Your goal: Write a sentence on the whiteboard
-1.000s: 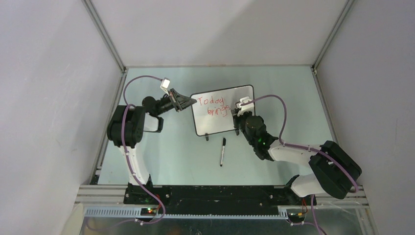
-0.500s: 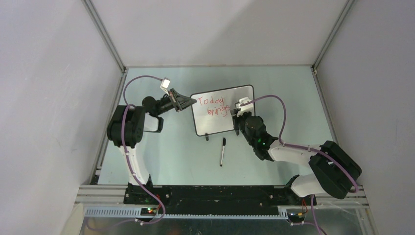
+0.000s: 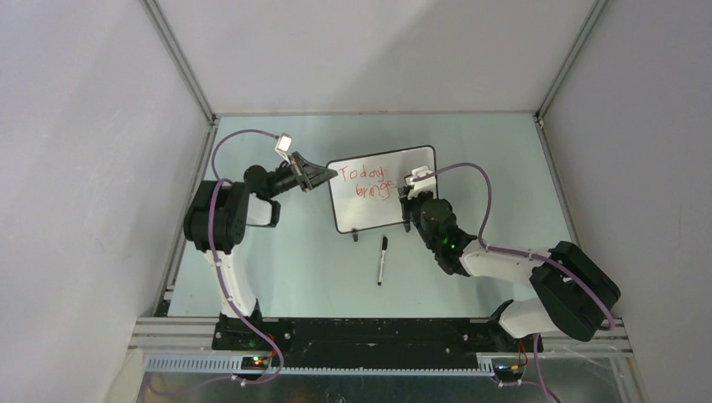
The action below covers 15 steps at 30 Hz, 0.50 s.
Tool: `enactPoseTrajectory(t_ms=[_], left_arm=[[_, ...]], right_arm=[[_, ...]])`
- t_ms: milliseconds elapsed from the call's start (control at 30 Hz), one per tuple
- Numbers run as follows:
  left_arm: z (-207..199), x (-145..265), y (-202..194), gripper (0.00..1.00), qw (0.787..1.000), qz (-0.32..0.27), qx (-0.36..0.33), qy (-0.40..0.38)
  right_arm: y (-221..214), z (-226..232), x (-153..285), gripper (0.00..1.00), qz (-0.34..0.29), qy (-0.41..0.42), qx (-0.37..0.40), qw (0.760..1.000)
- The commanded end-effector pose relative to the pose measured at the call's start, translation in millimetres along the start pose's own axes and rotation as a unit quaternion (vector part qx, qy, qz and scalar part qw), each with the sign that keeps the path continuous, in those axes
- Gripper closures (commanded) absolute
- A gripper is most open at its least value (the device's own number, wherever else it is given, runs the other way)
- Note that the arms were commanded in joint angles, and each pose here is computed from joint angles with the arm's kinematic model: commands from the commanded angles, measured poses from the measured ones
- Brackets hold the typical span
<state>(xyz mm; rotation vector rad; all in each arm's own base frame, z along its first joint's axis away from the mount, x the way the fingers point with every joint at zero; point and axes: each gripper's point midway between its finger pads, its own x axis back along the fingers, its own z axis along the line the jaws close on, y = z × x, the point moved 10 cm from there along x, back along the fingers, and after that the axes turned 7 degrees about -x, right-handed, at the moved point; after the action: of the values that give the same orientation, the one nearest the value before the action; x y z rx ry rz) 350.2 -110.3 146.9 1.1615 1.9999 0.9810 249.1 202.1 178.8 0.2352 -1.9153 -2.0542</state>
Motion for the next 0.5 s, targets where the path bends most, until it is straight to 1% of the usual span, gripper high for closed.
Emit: enactPoseTrajectory(t_ms=[0,233,467], left_arm=[[-4.9,1.1,8.8,1.00,0.998,-0.006,-0.055,-0.019],[-5.2,0.8,9.1,1.00,0.998,-0.005,-0.056,-0.020],[-4.9,1.2,8.7,1.00,0.998,-0.005,-0.055,-0.019]], right_arm=[[9.8,0.6,-3.0,1.00,-0.027,-0.008,-0.002,1.000],[11.9,1.5,-4.2,1.00,-0.029,-0.002,-0.003,1.000],[5.8,1.3,-3.3,1.00,-0.011,-0.002,-0.002,1.000]])
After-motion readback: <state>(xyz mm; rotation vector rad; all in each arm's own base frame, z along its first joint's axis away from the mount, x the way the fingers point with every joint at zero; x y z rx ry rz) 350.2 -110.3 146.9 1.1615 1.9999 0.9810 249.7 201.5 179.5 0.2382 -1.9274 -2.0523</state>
